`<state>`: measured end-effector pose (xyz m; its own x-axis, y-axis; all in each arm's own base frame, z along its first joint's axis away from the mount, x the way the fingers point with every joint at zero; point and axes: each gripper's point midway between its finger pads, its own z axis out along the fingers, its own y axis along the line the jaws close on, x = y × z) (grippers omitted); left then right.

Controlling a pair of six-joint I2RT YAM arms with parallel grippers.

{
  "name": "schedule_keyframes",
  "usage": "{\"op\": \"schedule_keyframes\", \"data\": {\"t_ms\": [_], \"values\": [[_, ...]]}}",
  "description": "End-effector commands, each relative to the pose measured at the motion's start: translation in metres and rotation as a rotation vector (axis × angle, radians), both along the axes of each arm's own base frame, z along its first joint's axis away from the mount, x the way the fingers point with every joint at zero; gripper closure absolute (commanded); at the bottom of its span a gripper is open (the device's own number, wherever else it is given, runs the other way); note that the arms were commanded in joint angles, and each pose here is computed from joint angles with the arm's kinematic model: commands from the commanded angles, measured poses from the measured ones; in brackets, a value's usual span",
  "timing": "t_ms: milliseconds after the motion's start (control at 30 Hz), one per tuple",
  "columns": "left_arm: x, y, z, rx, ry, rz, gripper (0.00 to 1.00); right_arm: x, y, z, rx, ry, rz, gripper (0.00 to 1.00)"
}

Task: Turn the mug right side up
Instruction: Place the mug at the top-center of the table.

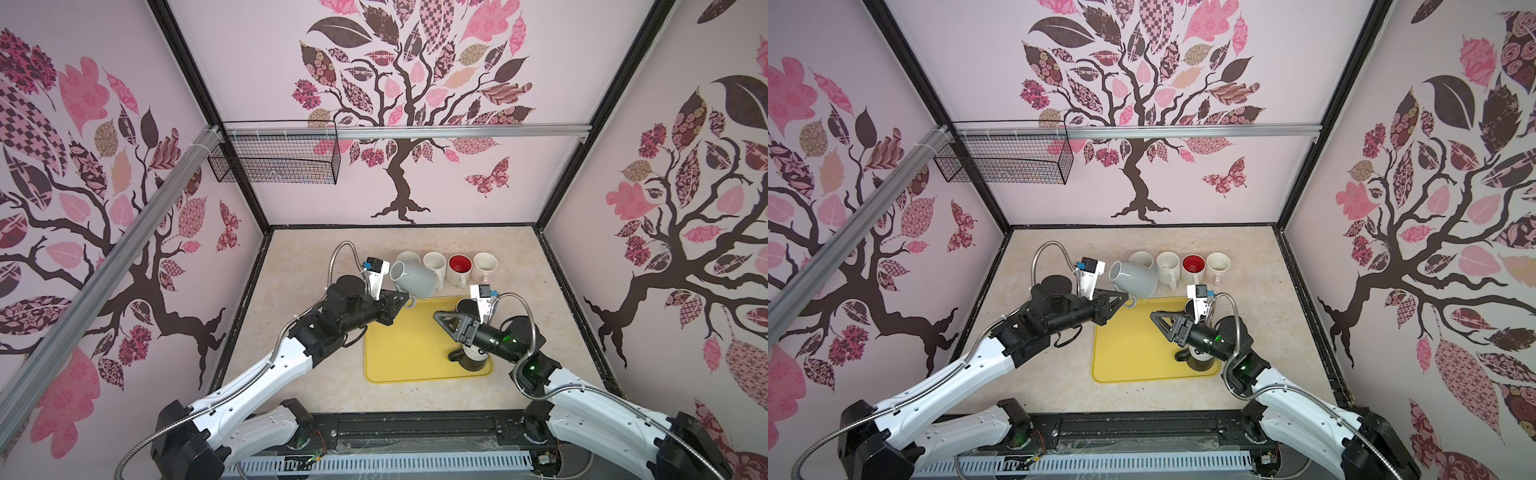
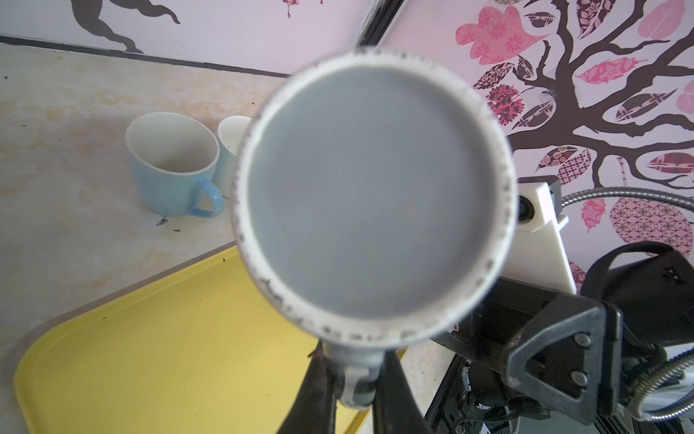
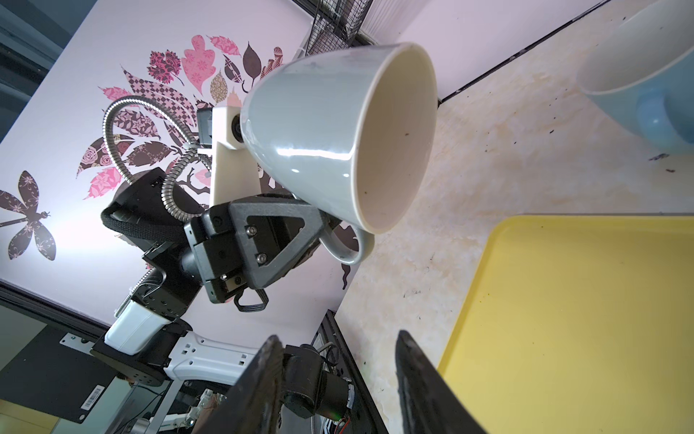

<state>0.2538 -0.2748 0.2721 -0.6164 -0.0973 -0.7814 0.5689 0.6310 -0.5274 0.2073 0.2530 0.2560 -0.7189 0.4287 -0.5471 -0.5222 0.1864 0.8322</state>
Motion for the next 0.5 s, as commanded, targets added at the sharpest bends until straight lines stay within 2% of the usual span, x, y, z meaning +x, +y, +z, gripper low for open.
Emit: {"op": "schedule_keyframes", "data": {"t_ms": [0,467], "values": [[0.0,-0.002,0.031,-0.098,-0.091,-0.007,1.0,-0.004,0.005,0.034,0.099,-0.068,0.046,0.5],[-0.008,-0.011,0.045,-0.2,-0.087,-0.065,1.0,-0.003,0.017,0.051,0.2,-0.059,0.124,0.53]]}}
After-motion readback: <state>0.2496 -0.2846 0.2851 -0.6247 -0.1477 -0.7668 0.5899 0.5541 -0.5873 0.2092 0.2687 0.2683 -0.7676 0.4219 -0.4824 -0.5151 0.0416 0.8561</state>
